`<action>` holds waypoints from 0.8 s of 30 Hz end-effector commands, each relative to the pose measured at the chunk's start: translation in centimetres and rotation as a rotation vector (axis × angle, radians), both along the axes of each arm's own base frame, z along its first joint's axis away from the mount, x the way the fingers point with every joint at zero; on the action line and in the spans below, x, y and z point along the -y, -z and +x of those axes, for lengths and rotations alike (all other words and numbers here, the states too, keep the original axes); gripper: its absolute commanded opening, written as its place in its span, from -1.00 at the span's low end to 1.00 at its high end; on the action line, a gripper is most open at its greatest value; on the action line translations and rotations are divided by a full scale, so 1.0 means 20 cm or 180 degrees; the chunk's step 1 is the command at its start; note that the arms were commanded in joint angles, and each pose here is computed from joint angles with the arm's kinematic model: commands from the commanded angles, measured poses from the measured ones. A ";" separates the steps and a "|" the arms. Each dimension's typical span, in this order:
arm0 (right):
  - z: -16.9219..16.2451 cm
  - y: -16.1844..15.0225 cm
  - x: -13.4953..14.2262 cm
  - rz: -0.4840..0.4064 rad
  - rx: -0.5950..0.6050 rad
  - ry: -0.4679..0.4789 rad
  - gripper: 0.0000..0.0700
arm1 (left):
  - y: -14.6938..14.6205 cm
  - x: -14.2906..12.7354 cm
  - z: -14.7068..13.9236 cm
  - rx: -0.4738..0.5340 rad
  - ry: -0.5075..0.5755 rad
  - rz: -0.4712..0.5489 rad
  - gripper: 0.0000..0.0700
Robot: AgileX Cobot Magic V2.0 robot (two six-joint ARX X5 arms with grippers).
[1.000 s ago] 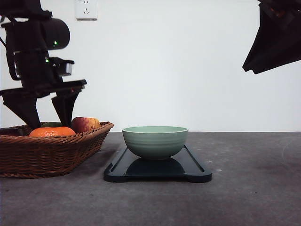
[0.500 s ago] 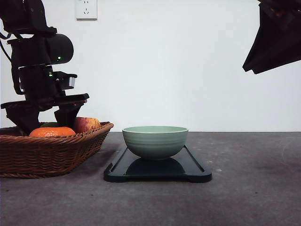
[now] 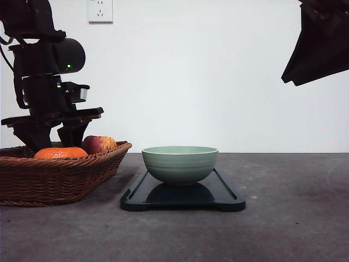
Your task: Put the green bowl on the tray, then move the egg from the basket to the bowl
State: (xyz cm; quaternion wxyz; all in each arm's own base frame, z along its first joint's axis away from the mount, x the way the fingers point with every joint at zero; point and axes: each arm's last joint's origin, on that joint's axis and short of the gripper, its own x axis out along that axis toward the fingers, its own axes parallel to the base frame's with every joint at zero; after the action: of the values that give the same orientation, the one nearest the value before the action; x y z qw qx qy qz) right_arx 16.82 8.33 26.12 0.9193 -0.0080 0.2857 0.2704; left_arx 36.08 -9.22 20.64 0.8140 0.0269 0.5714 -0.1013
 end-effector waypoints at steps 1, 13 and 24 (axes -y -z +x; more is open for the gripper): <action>0.01 0.00 -0.01 0.0002 -0.0007 -0.0003 -0.61 | -0.08 0.00 0.01 0.0173 0.0016 -0.0027 -0.38; 0.01 0.00 -0.01 0.0000 -0.0008 -0.0005 -0.61 | -0.45 0.07 -0.15 0.0918 0.0125 -0.0425 -0.38; 0.00 0.00 -0.01 -0.0002 -0.0014 -0.0006 -0.61 | -0.53 0.38 -0.16 0.1603 0.0721 -0.1036 -0.37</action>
State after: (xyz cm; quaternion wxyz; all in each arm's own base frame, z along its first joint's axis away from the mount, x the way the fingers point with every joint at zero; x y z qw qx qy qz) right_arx 16.80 8.32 26.06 0.9186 -0.0086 0.2888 0.2698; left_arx 32.38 -15.97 31.58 0.9093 -0.0130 0.3209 -0.2645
